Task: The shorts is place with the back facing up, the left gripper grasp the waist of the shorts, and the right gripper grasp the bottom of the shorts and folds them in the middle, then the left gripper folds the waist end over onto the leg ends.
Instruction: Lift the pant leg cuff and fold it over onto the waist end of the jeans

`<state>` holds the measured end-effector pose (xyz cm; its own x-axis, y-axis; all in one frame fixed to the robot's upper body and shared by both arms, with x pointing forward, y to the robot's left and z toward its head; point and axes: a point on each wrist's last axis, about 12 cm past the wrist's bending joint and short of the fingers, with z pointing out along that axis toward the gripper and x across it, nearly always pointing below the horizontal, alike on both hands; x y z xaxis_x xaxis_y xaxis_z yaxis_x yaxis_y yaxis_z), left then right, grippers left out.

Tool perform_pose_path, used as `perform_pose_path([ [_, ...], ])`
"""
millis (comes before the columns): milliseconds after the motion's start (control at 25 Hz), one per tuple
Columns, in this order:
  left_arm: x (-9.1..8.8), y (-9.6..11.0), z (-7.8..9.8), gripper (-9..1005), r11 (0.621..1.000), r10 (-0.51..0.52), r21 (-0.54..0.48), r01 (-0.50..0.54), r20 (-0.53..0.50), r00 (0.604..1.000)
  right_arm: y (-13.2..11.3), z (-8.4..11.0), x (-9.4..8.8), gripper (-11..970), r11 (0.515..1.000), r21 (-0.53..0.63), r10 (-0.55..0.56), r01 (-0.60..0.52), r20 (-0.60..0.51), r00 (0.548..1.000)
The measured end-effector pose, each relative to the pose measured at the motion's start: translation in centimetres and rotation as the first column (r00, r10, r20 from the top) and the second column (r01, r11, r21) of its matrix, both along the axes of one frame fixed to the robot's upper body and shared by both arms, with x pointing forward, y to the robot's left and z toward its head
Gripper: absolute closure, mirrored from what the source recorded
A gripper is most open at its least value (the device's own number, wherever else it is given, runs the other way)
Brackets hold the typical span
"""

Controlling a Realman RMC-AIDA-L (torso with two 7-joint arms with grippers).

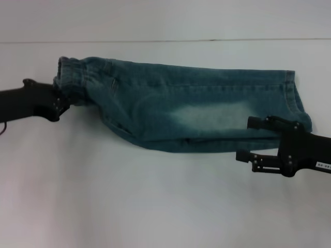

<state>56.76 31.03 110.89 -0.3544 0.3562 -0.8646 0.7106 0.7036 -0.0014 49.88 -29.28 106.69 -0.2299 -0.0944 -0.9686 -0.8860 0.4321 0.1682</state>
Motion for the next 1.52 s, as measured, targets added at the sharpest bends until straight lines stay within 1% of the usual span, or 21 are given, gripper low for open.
perform_pose_path([
  [80,0.1,-0.3,0.9,916,1.0,-0.02,-0.01,0.019,-0.001,1.0,0.0,0.0,0.0,154,1.0,0.016,-0.013,0.013,0.003,1.0],
  [200,0.4,-0.7,1.6,917,0.999,-0.041,-0.011,0.041,-0.01,0.999,-0.3,0.0,0.1,158,0.999,0.029,-0.039,0.039,0.005,0.999],
  [360,0.6,-1.6,1.9,917,0.997,-0.075,0.001,0.075,-0.016,0.997,-0.3,-0.1,0.3,162,0.998,0.028,-0.064,0.064,-0.006,0.998],
  [480,0.9,-2.0,2.3,916,0.996,-0.09,0.004,0.09,-0.019,0.996,-0.4,-0.2,0.8,166,0.996,0.011,-0.091,0.091,-0.007,0.996],
  [720,1.2,-2.5,3.4,918,0.991,-0.13,-0.015,0.13,-0.032,0.991,-0.7,-0.5,2.1,173,0.979,0.007,-0.203,0.203,0.006,0.979],
  [840,1.2,-2.7,4.0,920,0.99,-0.141,-0.02,0.14,-0.033,0.989,-0.6,-0.4,3.0,318,0.971,-0.011,-0.238,0.238,0.019,0.971],
  [960,1.2,-2.9,4.7,921,0.986,-0.163,-0.027,0.162,-0.035,0.986,-0.1,-0.5,4.1,455,0.965,-0.024,-0.261,0.262,0.024,0.965],
  [1160,1.3,-3.4,5.9,924,0.98,-0.195,-0.04,0.194,-0.027,0.98,2.4,-1.1,6.7,658,0.953,-0.081,-0.288,0.291,0.045,0.957],
  [1200,1.3,-3.4,5.9,924,0.98,-0.195,-0.04,0.194,-0.027,0.98,3.1,-1.3,7.2,706,0.952,-0.097,-0.285,0.289,0.056,0.957],
  [1240,1.5,-3.8,6.4,925,0.977,-0.208,-0.052,0.206,-0.033,0.978,3.7,-1.4,7.6,754,0.952,-0.109,-0.279,0.285,0.063,0.958],
  [1360,1.7,-4.2,7.2,926,0.975,-0.217,-0.063,0.214,-0.036,0.975,5.6,-1.8,8.7,899,0.947,-0.146,-0.275,0.285,0.082,0.958],
  [1520,2.1,-5.2,8.3,925,0.968,-0.243,-0.076,0.239,-0.041,0.969,7.8,-2.0,9.8,922,0.944,-0.199,-0.25,0.262,0.083,0.965],
])
